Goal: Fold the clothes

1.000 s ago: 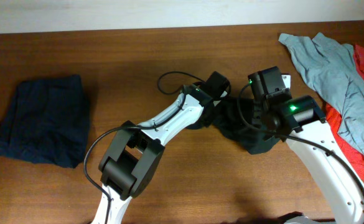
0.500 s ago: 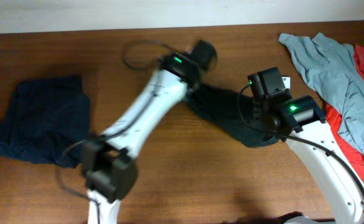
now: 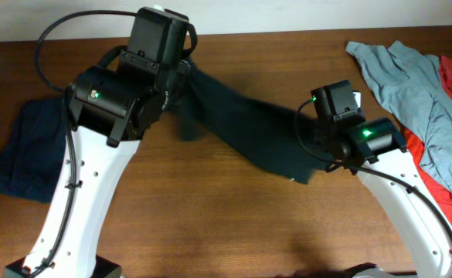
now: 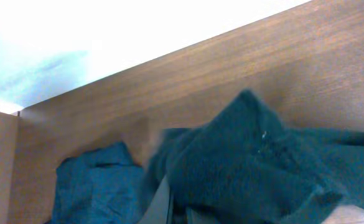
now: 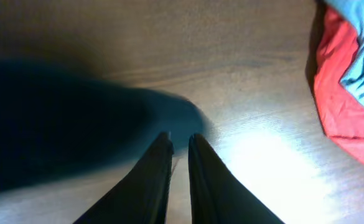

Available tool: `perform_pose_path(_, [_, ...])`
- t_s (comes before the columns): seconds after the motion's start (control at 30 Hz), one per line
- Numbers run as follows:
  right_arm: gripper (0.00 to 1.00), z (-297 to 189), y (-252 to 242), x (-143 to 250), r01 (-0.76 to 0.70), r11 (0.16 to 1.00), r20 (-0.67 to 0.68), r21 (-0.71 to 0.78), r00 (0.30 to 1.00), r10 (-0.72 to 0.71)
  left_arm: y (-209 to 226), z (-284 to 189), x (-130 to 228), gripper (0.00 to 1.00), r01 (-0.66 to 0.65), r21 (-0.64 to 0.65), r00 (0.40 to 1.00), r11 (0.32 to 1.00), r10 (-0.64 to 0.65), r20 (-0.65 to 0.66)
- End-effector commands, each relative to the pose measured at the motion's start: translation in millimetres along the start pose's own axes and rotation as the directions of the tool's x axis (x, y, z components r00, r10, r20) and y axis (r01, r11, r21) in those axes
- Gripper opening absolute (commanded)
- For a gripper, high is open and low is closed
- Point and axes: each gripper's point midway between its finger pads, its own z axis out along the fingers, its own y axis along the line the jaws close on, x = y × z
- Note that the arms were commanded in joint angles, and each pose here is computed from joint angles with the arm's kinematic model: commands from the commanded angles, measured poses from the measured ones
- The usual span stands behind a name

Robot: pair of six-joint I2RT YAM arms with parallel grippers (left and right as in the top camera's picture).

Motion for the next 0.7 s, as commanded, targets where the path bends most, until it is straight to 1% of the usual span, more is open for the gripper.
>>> perform_pose_path(0.0, [0.11,-5.1,-2.4,-7.1,0.026,1.0,0.023,-0.004,0.999,-0.026,11.0,-19.9,-5.0,0.0,0.007,-0.002,0.999,1.0,-0.007,0.05])
perform_pose_path(0.07, [0.05,-5.5,-1.9,-7.2,0.025,1.0,0.024,-0.008,0.999,-0.024,11.9,-22.1,-5.1,0.0,0.008,-0.002,0.998,1.0,-0.008,0.054])
perform_pose_path(0.23, [0.04,-6.9,4.6,-5.1,0.025,0.998,0.014,-0.049,1.0,-0.024,12.2,-22.8,-5.2,0.0,0.009,-0.002,0.998,1.0,-0.009,0.056])
perform_pose_path(0.27, [0.04,-7.1,8.5,-3.5,0.028,0.997,0.005,-0.072,1.0,-0.028,12.1,-22.8,-5.4,0.0,0.009,-0.002,0.998,1.0,-0.009,0.057])
perform_pose_path(0.3, [0.04,-8.8,23.9,1.7,0.072,0.984,-0.016,-0.162,0.997,-0.076,12.1,-22.9,-7.1,0.0,0.012,-0.001,0.998,1.0,-0.012,0.064])
perform_pose_path(0.33, [0.07,-11.7,39.3,6.9,0.118,0.96,-0.029,-0.252,0.991,-0.129,12.5,-24.0,-8.6,0.0,0.016,-0.001,0.997,1.0,-0.016,0.07])
perform_pose_path(0.47, [0.23,-16.0,53.0,12.4,0.114,0.935,-0.05,-0.335,0.989,-0.138,13.7,-38.1,-21.1,0.0,0.033,0.012,0.991,0.999,-0.035,0.132])
perform_pose_path(0.57, [0.26,-24.6,71.8,18.9,0.128,0.884,-0.061,-0.449,0.983,-0.173,17.4,-54.0,-38.4,0.0,0.065,0.023,0.974,0.998,-0.068,0.217])
perform_pose_path(0.67, [0.29,-41.6,98.5,23.2,0.186,0.771,-0.02,-0.608,0.968,-0.249,19.1,-68.1,-55.7,0.0,0.107,0.042,0.947,0.993,-0.115,0.3])
